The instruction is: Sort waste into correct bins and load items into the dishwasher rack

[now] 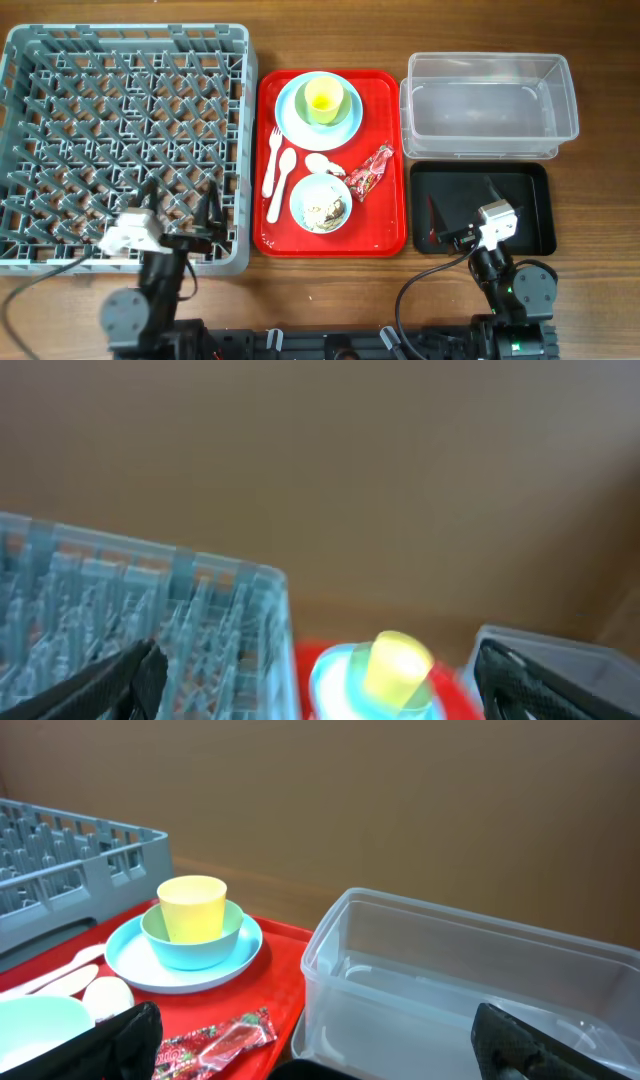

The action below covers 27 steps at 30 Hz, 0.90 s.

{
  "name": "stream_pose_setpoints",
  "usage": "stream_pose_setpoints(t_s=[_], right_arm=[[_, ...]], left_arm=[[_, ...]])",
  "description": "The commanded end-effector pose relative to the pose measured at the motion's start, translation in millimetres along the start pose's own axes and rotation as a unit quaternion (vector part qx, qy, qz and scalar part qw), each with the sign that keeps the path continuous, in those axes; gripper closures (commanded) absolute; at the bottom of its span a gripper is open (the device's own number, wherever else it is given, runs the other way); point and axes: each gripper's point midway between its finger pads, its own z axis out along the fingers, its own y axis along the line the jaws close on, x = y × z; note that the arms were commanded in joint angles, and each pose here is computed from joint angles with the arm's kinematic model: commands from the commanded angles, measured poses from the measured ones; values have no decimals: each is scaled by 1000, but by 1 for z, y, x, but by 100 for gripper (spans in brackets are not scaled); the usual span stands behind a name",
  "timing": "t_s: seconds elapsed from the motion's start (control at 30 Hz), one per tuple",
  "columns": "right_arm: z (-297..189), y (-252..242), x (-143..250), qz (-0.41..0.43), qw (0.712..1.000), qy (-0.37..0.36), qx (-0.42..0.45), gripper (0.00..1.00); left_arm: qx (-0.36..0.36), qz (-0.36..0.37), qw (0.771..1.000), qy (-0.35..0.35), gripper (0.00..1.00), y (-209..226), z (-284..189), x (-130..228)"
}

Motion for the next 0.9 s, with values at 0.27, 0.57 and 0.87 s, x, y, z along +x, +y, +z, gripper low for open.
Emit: stream_pose_setpoints(t_s=[0.27, 0.57, 0.87], right_arm=[[0, -1, -1, 2, 1000, -2, 2, 0], [0, -1, -1, 2, 1000, -1, 2, 0], [0, -1, -1, 2, 1000, -1, 2, 0]], left_arm=[[28, -75, 945, 317, 0, -75, 170, -175], [-70, -130, 784, 603, 96, -74, 192, 19], [-147, 57, 699, 697, 96, -163, 137, 138]])
